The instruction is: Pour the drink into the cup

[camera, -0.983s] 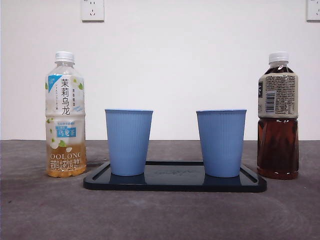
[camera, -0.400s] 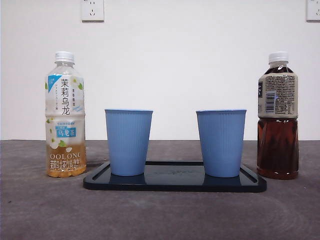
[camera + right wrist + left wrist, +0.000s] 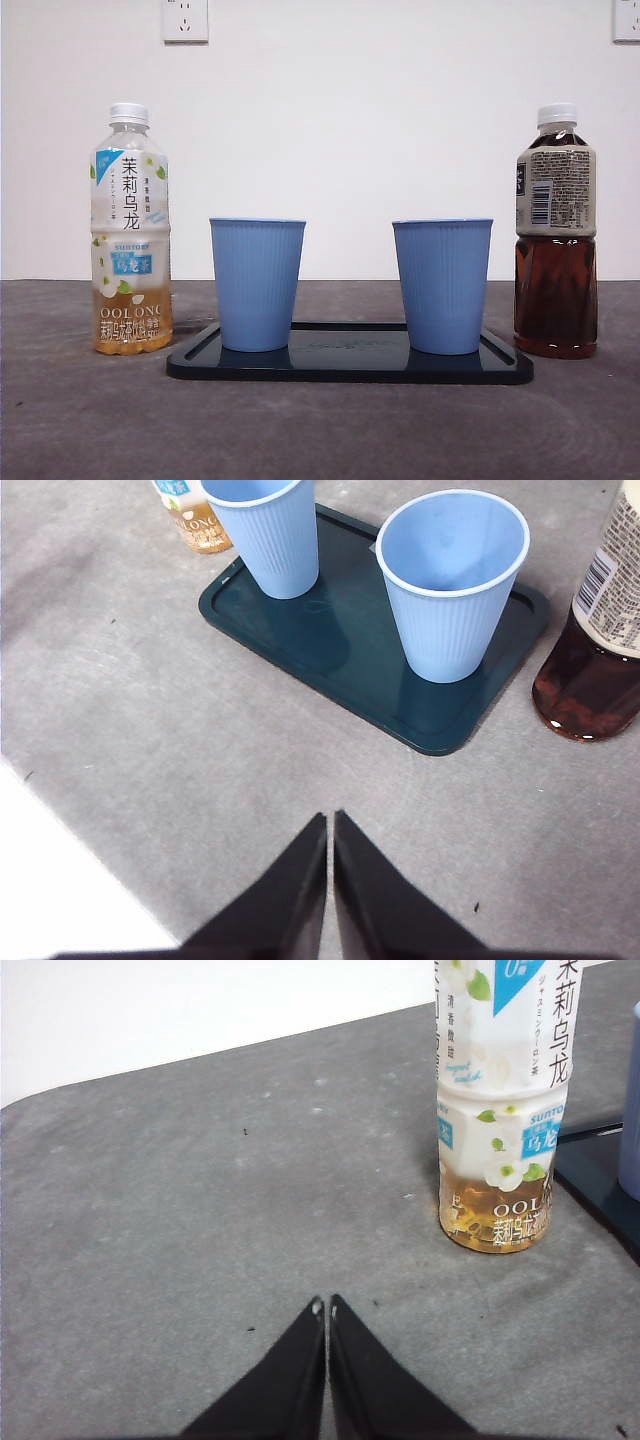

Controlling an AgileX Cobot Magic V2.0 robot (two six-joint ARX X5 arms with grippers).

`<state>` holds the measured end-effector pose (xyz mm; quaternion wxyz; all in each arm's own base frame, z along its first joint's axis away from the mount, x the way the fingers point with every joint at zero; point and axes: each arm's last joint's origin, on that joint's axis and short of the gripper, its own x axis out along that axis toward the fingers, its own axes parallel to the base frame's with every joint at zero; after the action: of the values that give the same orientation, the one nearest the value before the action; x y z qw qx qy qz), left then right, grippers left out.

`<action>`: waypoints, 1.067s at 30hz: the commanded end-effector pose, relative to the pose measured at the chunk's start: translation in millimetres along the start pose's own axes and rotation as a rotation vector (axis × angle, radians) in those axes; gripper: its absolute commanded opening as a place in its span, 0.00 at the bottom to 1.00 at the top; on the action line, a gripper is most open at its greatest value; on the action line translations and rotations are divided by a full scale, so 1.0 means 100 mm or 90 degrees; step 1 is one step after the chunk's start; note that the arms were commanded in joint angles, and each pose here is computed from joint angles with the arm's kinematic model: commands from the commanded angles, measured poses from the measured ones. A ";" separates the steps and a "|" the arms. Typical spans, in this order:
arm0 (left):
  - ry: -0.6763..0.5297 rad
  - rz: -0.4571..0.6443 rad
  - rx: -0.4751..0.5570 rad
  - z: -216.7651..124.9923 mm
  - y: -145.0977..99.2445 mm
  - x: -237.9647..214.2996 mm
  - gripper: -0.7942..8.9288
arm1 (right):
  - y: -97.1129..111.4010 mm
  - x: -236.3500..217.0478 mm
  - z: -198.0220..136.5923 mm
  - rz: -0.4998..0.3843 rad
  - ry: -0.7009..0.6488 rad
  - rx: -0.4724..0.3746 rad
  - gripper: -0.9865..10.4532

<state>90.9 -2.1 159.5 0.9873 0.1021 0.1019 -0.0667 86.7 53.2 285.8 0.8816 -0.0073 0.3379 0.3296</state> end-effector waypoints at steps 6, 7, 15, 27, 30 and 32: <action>0.017 -0.001 -0.005 -0.07 -0.01 0.02 0.09 | 0.02 -0.02 0.04 0.005 -0.011 0.002 0.09; 0.017 -0.001 -0.005 -0.07 -0.01 0.02 0.09 | 0.02 -0.02 0.04 0.005 -0.011 0.002 0.09; 0.017 -0.001 -0.005 -0.07 -0.01 0.02 0.09 | 0.02 -0.02 0.04 0.005 -0.011 0.002 0.09; 0.017 -0.001 -0.005 -0.07 -0.01 0.02 0.09 | -0.37 -0.16 -0.09 -0.294 -0.406 -0.079 0.09; 0.017 -0.001 -0.005 -0.07 -0.01 0.02 0.09 | -0.44 -0.13 -0.24 -0.368 -0.449 -0.079 0.09; 0.017 -0.001 -0.005 -0.07 -0.01 0.02 0.09 | -0.48 -0.09 -0.32 -0.398 -0.464 -0.079 0.09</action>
<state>90.9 -2.1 159.5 0.9873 0.1021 0.1019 -0.0667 90.6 3.5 258.4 0.9974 -0.0374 -0.0297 0.0540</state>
